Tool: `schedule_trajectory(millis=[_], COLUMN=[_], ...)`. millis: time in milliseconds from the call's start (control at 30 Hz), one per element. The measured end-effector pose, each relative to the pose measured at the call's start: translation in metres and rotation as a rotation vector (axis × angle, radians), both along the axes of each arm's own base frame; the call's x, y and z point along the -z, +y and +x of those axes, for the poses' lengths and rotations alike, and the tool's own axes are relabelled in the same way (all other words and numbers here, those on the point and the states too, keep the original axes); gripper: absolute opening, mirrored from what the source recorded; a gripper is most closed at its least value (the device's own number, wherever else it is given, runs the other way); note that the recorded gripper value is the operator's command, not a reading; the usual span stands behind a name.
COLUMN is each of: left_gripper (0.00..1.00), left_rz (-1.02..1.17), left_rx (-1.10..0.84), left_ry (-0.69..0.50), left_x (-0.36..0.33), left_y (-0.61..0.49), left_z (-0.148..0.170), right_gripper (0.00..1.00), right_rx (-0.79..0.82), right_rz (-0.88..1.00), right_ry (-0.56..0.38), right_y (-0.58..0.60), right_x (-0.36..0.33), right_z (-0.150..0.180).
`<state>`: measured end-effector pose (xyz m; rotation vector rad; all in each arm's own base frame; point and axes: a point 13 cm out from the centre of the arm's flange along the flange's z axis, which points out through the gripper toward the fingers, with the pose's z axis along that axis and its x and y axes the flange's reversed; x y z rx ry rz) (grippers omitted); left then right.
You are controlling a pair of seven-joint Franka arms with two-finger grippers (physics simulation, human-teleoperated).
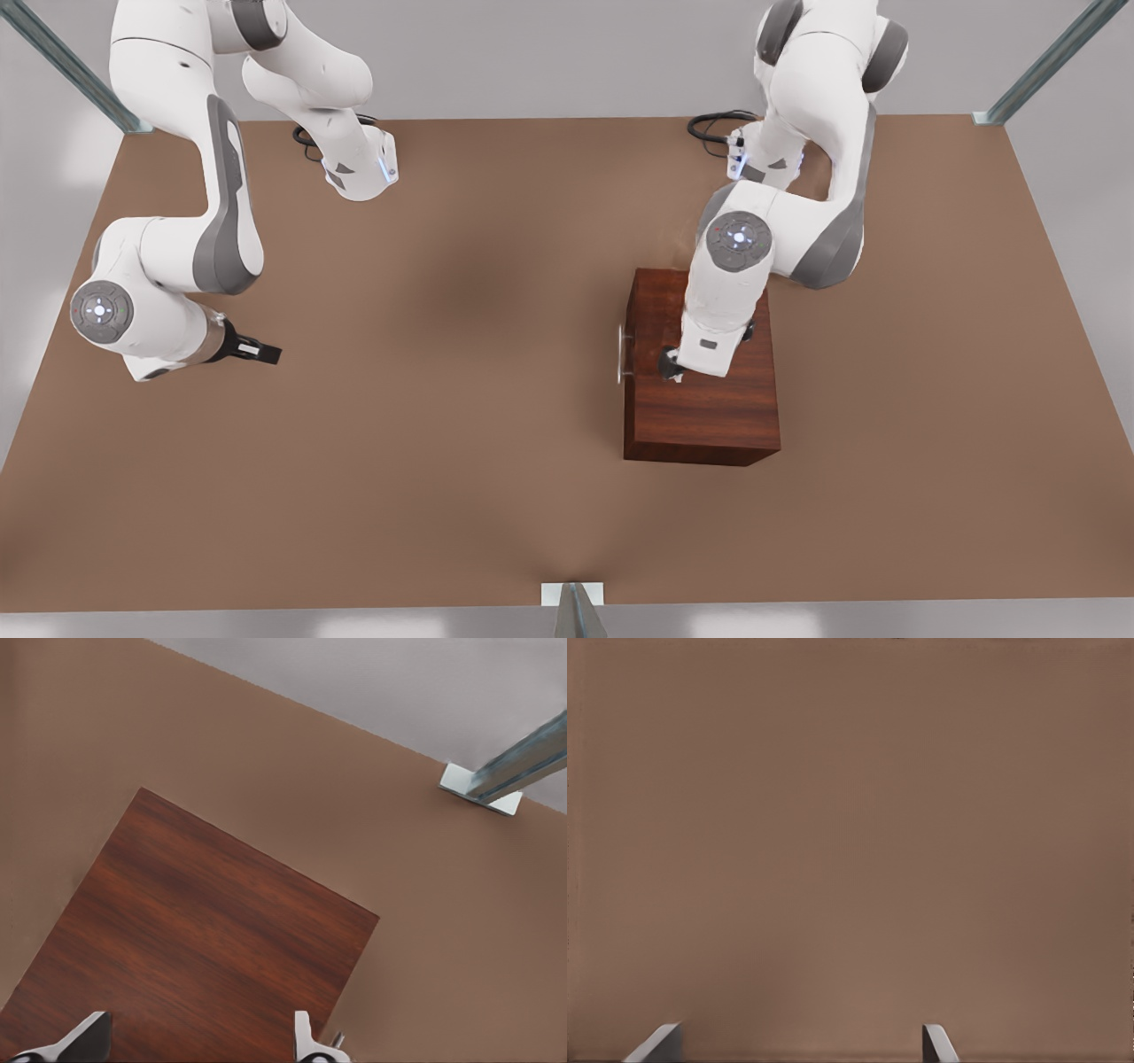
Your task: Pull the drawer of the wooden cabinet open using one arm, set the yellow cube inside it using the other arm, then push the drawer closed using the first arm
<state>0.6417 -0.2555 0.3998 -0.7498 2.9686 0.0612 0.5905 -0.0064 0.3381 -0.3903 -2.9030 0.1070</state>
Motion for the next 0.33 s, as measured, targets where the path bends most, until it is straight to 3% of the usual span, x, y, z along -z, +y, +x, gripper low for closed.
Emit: schedule_trajectory(millis=[100,333], left_gripper=[1.00,1.00], left_rz=[-0.102,-0.144], left_rx=[-0.099,0.127], left_ry=[0.112,0.075], left_x=[-0.002,-0.036], left_y=[0.139,0.145], left_z=[-0.046,-0.033], right_gripper=[1.00,1.00], right_rx=[-0.033,-0.097], right_rz=[0.011,0.042], right_ry=[0.039,0.125], right_y=[0.009,0.002], right_x=[-0.009,-0.011], right_z=[-0.004,-0.022])
